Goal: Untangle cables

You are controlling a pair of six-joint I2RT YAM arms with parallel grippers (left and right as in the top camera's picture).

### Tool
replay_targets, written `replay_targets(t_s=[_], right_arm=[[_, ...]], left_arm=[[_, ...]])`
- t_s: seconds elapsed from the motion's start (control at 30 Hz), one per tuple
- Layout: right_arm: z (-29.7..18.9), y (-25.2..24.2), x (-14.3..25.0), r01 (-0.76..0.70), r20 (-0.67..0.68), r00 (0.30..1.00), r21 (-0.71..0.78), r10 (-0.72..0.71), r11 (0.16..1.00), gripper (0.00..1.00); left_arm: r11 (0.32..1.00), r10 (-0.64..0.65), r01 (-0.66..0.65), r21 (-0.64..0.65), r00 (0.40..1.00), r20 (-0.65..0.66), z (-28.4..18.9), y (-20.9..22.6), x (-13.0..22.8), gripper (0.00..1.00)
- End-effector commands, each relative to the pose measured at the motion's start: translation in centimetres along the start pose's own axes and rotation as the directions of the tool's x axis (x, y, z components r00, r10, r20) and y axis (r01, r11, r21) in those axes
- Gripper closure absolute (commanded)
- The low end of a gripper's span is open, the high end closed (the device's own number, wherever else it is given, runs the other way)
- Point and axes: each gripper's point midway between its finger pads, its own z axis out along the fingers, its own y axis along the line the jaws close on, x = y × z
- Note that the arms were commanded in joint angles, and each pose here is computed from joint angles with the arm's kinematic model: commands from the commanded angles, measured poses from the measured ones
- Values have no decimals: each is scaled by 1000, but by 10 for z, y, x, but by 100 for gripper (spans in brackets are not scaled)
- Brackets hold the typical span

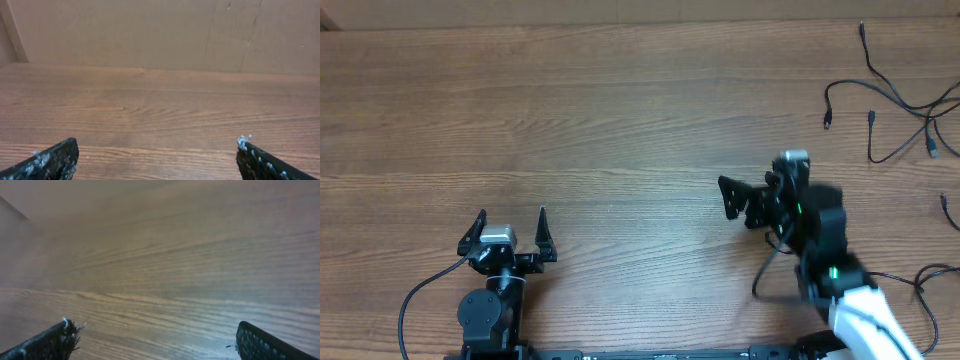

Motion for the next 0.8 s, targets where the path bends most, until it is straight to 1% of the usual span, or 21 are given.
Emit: replay_targets(t_s=[0.0, 0.13, 0.27, 0.6, 0.77], right_arm=[[-16, 1, 7, 37, 150, 988, -39, -31, 999, 0], [-36, 3, 5, 78, 316, 947, -69, -52, 995, 0], [-43, -1, -2, 87, 352, 933, -34, -69, 996, 0], [-66, 0, -22, 107, 451, 888, -5, -94, 994, 0], [-75, -7, -19, 123, 455, 881, 42, -129, 991, 0]], left_arm=[[1000, -5, 5, -3, 1000, 4, 0, 0, 0, 0], [1000, -4, 4, -3, 1000, 4, 0, 0, 0, 0], [1000, -4, 4, -3, 1000, 4, 0, 0, 0, 0], [1000, -5, 5, -3, 1000, 4, 0, 0, 0, 1], [1000, -4, 4, -3, 1000, 4, 0, 0, 0, 0]])
